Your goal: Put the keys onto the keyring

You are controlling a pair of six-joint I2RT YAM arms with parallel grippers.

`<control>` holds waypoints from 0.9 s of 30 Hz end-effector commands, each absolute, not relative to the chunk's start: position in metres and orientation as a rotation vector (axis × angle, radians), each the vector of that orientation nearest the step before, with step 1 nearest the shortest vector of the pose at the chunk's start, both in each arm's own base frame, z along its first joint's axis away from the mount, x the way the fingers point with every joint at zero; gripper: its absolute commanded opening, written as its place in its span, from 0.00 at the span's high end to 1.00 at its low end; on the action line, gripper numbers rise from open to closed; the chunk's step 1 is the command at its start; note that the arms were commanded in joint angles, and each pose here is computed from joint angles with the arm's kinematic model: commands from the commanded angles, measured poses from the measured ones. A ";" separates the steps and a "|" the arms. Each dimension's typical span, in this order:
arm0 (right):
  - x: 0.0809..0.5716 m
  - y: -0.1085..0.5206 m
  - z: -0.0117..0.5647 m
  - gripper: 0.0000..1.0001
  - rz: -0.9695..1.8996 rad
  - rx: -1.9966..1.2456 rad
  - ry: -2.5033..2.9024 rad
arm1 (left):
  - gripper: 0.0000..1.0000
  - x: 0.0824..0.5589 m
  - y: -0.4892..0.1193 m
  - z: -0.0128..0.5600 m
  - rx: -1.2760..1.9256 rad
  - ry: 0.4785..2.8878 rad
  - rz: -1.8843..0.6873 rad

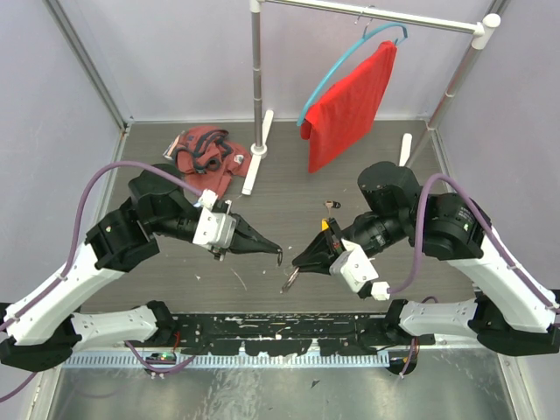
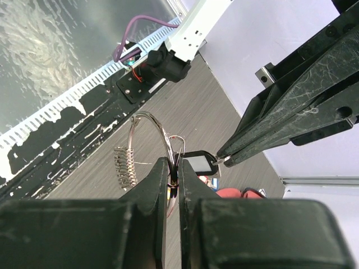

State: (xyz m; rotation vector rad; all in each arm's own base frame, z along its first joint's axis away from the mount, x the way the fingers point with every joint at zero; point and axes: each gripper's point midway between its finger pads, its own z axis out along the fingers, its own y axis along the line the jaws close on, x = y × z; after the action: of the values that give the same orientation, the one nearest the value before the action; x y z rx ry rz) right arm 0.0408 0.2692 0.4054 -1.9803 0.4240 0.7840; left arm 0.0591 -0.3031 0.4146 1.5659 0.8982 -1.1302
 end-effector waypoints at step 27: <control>0.045 0.281 0.427 0.99 0.878 -1.894 0.278 | 1.00 0.049 -0.299 0.428 1.577 0.834 -1.164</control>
State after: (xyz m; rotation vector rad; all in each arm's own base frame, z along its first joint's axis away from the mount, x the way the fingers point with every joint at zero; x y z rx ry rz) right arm 0.0487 0.2804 0.4105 -1.9359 0.3591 0.8880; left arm 0.0557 -0.3031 0.4132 1.5837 0.8889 -1.1485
